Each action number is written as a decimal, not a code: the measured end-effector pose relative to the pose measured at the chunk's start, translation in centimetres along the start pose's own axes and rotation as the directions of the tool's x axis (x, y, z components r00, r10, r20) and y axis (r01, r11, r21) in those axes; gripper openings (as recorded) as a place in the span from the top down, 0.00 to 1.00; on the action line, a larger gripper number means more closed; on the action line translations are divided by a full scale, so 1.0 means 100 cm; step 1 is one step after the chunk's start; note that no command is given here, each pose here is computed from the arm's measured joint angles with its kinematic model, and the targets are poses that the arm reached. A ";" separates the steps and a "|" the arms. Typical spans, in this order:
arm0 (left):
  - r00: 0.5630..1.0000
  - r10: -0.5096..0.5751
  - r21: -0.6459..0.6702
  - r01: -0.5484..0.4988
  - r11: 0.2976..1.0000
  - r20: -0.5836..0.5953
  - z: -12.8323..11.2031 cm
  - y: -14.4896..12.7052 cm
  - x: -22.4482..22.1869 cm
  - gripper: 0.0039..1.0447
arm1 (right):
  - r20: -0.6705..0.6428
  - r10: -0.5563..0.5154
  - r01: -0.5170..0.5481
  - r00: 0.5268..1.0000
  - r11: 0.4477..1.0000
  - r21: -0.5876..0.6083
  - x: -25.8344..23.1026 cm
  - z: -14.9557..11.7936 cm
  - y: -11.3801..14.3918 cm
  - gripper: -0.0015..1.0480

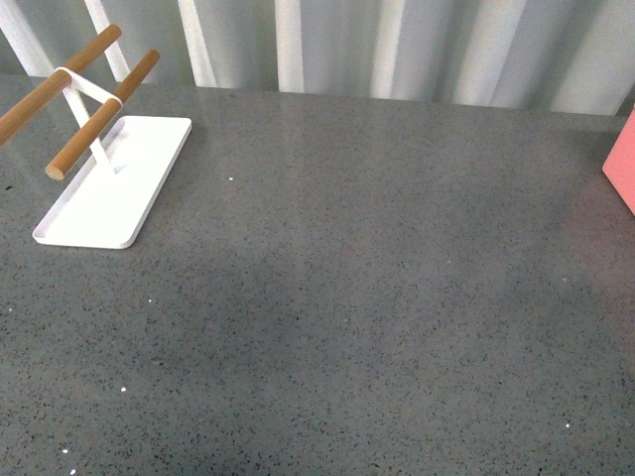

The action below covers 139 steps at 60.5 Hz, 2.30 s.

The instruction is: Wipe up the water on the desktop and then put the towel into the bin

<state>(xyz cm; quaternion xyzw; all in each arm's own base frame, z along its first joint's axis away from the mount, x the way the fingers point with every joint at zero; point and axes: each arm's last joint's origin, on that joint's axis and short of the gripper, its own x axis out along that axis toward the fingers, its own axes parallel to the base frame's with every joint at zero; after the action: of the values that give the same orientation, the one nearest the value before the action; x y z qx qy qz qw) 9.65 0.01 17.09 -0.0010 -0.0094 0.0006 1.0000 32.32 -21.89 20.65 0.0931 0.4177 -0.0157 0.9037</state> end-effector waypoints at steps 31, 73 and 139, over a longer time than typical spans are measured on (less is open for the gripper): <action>1.000 0.000 0.000 0.000 1.000 0.000 0.000 0.000 0.000 0.06 | 0.403 0.148 -0.019 0.903 0.952 -0.307 -0.092 0.019 0.104 0.07; 1.000 0.000 0.000 0.000 1.000 0.000 0.000 0.000 0.000 0.06 | 0.748 0.108 0.059 0.655 0.979 -0.193 -0.085 -0.151 0.180 0.97; 1.000 -0.001 0.000 0.001 1.000 0.000 0.000 0.000 0.000 0.06 | 0.757 0.109 0.058 0.644 0.980 -0.191 -0.094 -0.218 0.187 0.97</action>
<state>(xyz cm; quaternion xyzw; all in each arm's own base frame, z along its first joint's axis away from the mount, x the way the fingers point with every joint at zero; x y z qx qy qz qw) 9.65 0.01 17.09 -0.0010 -0.0094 0.0002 1.0000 11.76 -0.02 16.83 -0.0066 -0.0041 0.0009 1.0000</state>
